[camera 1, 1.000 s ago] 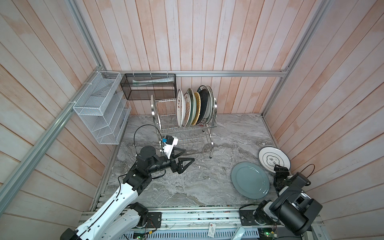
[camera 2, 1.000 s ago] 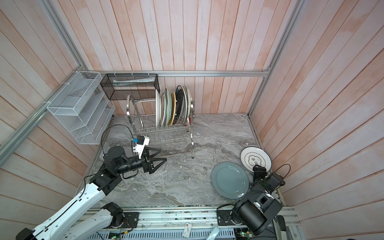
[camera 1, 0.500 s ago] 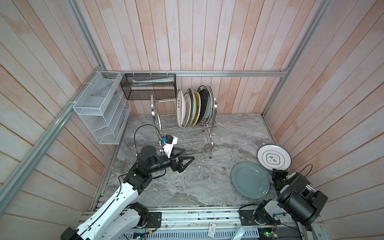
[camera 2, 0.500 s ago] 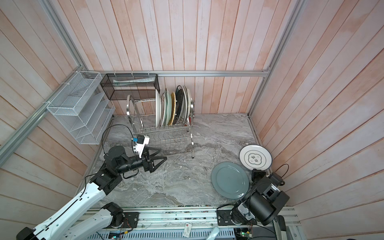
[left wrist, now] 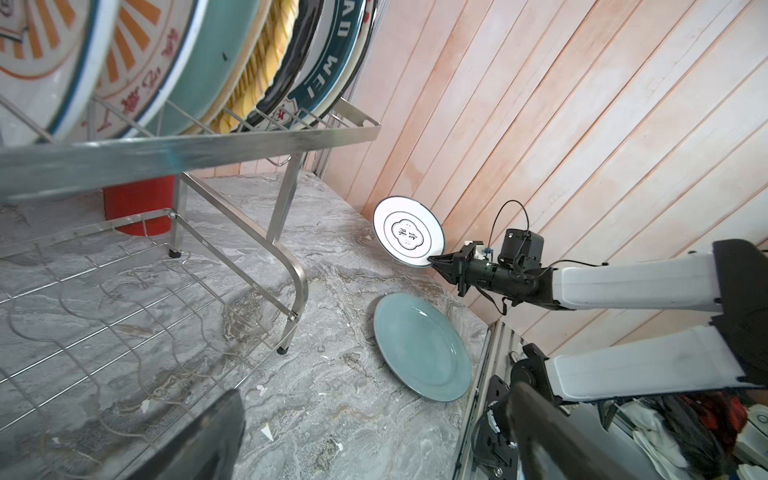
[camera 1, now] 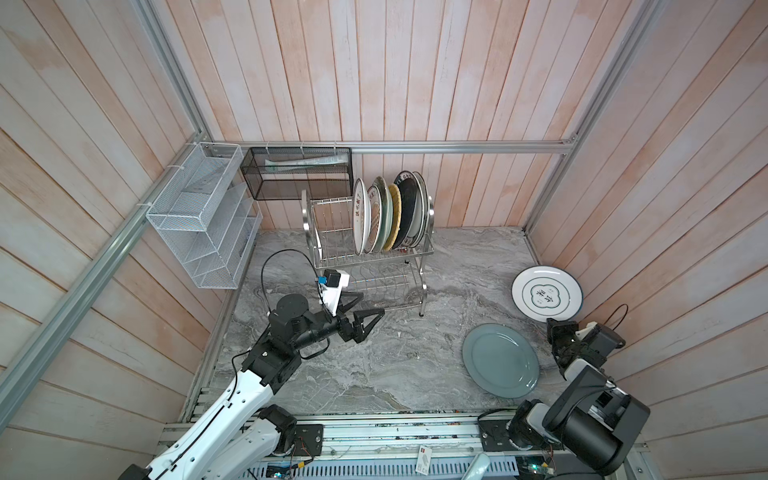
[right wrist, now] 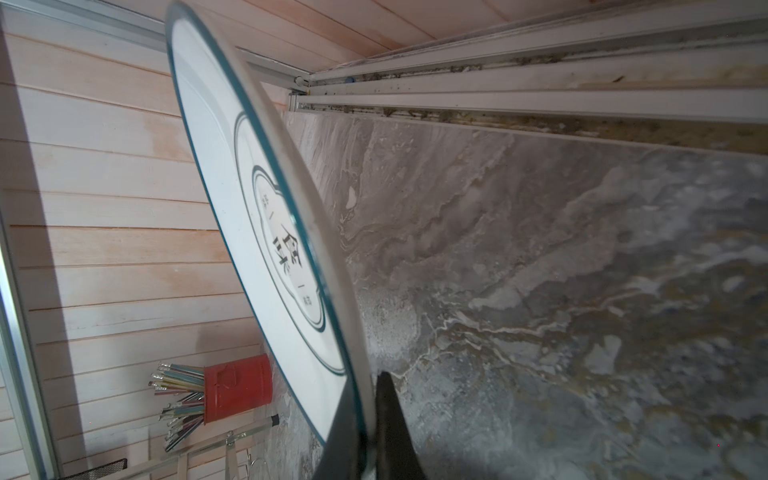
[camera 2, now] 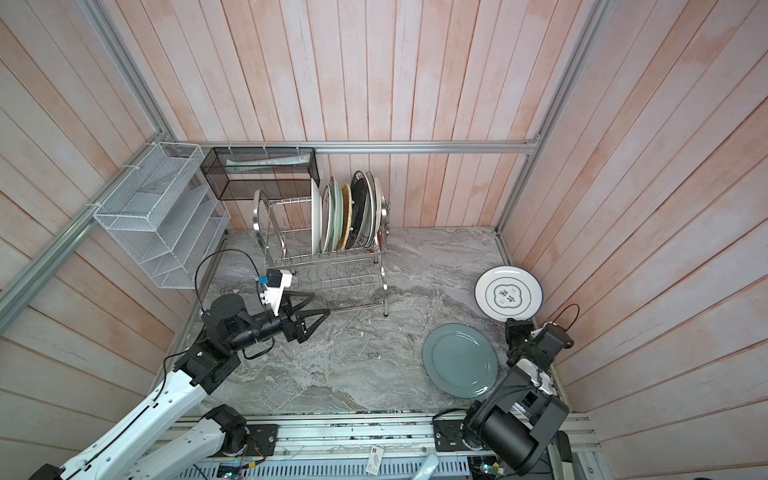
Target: Load the plates into the dish rack
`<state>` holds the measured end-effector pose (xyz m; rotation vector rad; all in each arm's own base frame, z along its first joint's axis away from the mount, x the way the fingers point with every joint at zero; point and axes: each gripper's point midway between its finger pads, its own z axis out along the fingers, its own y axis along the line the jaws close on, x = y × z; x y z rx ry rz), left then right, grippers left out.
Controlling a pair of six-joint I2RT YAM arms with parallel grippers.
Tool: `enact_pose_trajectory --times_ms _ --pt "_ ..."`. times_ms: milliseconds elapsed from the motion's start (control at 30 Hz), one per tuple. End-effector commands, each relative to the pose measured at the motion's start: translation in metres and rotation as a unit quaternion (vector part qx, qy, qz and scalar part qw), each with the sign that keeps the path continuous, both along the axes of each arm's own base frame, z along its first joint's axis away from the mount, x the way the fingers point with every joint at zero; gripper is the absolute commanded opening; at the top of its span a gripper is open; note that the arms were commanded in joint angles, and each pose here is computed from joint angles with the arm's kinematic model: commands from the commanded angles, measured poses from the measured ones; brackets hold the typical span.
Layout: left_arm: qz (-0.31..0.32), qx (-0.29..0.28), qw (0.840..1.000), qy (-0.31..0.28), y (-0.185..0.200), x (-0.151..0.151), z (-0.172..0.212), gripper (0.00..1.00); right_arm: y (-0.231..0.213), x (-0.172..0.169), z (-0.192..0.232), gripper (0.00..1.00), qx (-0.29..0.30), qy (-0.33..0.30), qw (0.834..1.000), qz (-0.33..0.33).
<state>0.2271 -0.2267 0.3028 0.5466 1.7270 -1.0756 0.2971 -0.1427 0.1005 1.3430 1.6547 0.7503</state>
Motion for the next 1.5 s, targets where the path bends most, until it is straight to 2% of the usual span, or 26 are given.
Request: enact_pose_trajectory --times_ms 0,233,467,667,900,1067,1133,1333,1467 --pt "0.021 0.018 0.999 -0.027 0.007 0.001 0.006 1.00 0.011 0.015 0.031 0.00 -0.016 -0.020 0.999 0.031" --pt "0.018 0.047 0.997 -0.053 0.009 0.000 -0.002 1.00 0.062 0.031 0.054 0.00 -0.011 -0.024 0.995 0.095" --pt "0.003 0.066 0.996 -0.055 0.000 0.004 -0.022 1.00 0.109 0.036 0.060 0.00 0.000 0.049 0.990 0.131" --pt "-0.032 0.086 0.989 -0.113 -0.032 -0.016 -0.027 1.00 0.149 0.030 0.072 0.00 -0.001 0.084 0.982 0.170" --pt "-0.062 0.134 0.975 -0.168 -0.074 -0.018 -0.034 1.00 0.179 0.012 0.082 0.00 0.023 0.093 0.977 0.190" --pt "-0.072 0.178 0.953 -0.233 -0.106 -0.017 -0.038 1.00 0.190 -0.004 0.101 0.00 0.019 0.089 0.977 0.191" --pt "-0.082 0.188 0.941 -0.268 -0.123 -0.027 -0.038 1.00 0.193 -0.010 0.107 0.00 0.026 0.088 0.976 0.196" --pt "-0.080 0.244 0.891 -0.375 -0.163 -0.030 -0.044 1.00 0.206 -0.023 0.120 0.00 0.038 0.080 0.972 0.215" --pt "-0.054 0.274 0.858 -0.432 -0.188 -0.019 -0.047 1.00 0.213 -0.031 0.121 0.00 0.047 0.080 0.969 0.227"
